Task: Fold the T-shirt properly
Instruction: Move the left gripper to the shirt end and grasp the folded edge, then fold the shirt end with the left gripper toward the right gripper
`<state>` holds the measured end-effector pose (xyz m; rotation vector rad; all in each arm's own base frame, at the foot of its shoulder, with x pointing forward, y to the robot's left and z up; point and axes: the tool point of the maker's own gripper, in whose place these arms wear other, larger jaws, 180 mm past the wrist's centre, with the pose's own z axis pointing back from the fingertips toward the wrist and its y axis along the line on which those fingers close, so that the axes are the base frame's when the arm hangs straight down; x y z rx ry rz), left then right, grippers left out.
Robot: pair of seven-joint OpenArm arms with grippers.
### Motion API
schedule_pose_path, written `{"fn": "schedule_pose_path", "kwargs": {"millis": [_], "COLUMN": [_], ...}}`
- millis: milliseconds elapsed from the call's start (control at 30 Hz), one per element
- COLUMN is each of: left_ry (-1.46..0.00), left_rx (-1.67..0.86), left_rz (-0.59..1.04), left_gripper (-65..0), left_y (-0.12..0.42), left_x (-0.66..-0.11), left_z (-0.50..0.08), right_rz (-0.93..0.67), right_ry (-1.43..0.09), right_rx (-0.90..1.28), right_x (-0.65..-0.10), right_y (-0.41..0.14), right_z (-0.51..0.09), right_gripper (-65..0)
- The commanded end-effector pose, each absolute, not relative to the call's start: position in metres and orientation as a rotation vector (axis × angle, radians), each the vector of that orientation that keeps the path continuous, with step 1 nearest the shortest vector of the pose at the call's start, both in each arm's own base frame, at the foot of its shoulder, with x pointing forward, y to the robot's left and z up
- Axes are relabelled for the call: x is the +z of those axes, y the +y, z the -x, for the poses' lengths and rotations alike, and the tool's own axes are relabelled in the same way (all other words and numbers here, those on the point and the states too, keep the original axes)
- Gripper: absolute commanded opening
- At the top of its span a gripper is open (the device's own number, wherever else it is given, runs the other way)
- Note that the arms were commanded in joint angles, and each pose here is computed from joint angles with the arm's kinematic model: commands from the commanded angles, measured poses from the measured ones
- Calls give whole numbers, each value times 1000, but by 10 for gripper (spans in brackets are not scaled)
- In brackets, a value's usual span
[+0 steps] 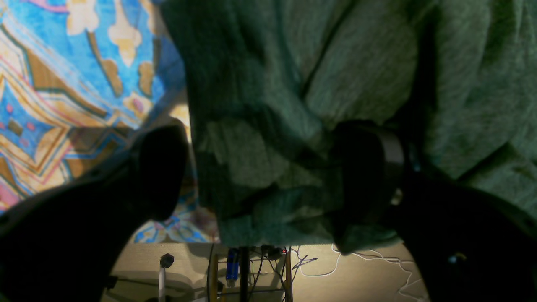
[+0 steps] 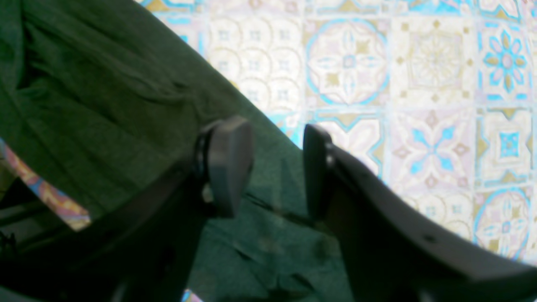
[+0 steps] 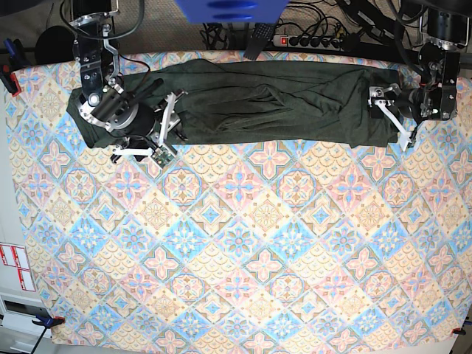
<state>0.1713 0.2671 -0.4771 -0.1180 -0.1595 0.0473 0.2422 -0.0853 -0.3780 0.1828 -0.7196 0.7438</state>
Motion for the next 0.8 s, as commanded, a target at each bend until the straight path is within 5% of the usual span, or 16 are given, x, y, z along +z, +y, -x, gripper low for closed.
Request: {"fn": "schedule_pose_path", "kwargs": {"millis": [0,167,400,567,767], "left_ry": [-170,-179,-204,-267,-351], "left_rx": [49,13,-62,13,58], "left_rz": [201,234,270,229,149], "left_gripper": [-192,-427,-460,-650,-650], "left_y": [245,235,230,258,296], "left_x": [-478,-478,-473,-461,-439], "left_z": [-172,-173,-177,-191,-217], "right_rz": [-190,-190,-190,-190,-190], "right_ry": [-765,-765,-765,-765,-765], "right_rx": [747,747,747,747,747], "right_x": [-367,-367,-367,-367,-367], "right_y": [-82,-82,-82,-82,-82], "right_z": [-248,-248,-248,-248,-248], "right_gripper": [-414,-414,-414,-414,-414]}}
